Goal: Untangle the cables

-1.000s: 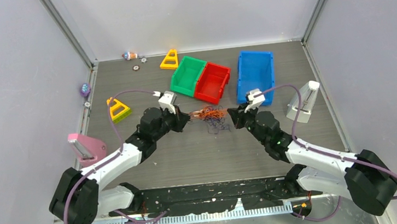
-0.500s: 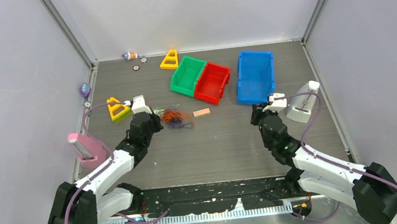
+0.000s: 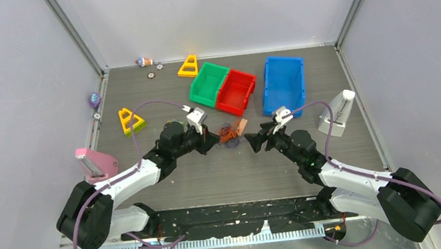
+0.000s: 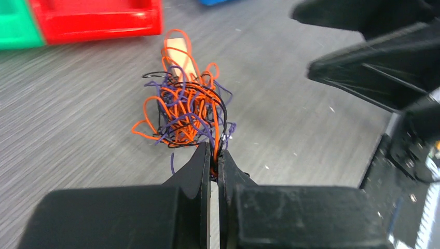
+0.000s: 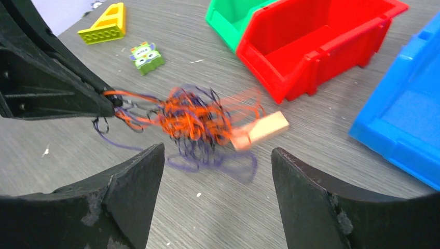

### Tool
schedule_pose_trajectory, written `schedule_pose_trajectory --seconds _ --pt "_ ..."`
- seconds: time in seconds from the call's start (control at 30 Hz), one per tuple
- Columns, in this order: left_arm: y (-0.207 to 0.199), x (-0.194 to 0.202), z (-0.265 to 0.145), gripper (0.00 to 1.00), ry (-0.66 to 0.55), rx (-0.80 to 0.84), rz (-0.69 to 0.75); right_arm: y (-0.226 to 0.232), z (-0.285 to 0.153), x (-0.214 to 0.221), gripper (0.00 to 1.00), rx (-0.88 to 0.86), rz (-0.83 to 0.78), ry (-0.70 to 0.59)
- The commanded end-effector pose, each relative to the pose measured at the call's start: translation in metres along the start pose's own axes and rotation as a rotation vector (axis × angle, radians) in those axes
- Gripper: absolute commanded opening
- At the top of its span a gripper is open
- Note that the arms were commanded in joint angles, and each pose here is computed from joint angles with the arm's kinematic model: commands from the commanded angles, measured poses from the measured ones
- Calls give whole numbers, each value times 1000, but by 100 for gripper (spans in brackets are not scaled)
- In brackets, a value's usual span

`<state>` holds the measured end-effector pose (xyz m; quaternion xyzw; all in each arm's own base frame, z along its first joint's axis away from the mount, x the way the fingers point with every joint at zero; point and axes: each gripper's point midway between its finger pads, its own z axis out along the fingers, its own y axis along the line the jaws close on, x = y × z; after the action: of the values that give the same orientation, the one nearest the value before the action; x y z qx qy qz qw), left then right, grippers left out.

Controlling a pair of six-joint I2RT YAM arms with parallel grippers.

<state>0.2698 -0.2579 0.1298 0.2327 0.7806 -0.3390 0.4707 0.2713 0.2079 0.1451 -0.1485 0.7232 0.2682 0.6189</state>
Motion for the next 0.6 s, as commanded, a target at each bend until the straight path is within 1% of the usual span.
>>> schedule_pose_trajectory --seconds 0.0,0.03,0.07,0.13,0.17,0.2,0.27,0.37,0.4,0.5,0.57 --pt "-46 -30 -1 8 -85 238 137 23 3 -35 81 -113 -25 -114" --pt "-46 -29 0 21 -75 236 137 20 3 -35 82 -99 -23 -115" --pt "-43 -28 1 38 -69 219 135 19 3 -35 82 -88 -23 -109" --pt "-33 -29 2 77 -67 161 126 17 5 -33 82 -76 -20 -99" --pt "-30 -28 1 86 -70 141 126 15 5 -31 82 -66 -19 -89" --pt "-27 -29 1 90 -74 122 126 14 7 -31 82 -62 -20 -84" --pt "-19 -26 3 90 -60 78 117 10 10 -27 82 -35 -16 -60" --pt "-8 -16 13 86 28 34 90 6 20 -17 81 -7 -15 7" --pt "-8 -11 18 84 66 35 80 10 22 -13 81 -32 -14 27" --pt "-10 -4 29 81 139 66 57 20 29 -4 79 -86 -14 85" --pt "-13 6 33 76 200 97 44 24 30 -3 79 -111 -10 93"
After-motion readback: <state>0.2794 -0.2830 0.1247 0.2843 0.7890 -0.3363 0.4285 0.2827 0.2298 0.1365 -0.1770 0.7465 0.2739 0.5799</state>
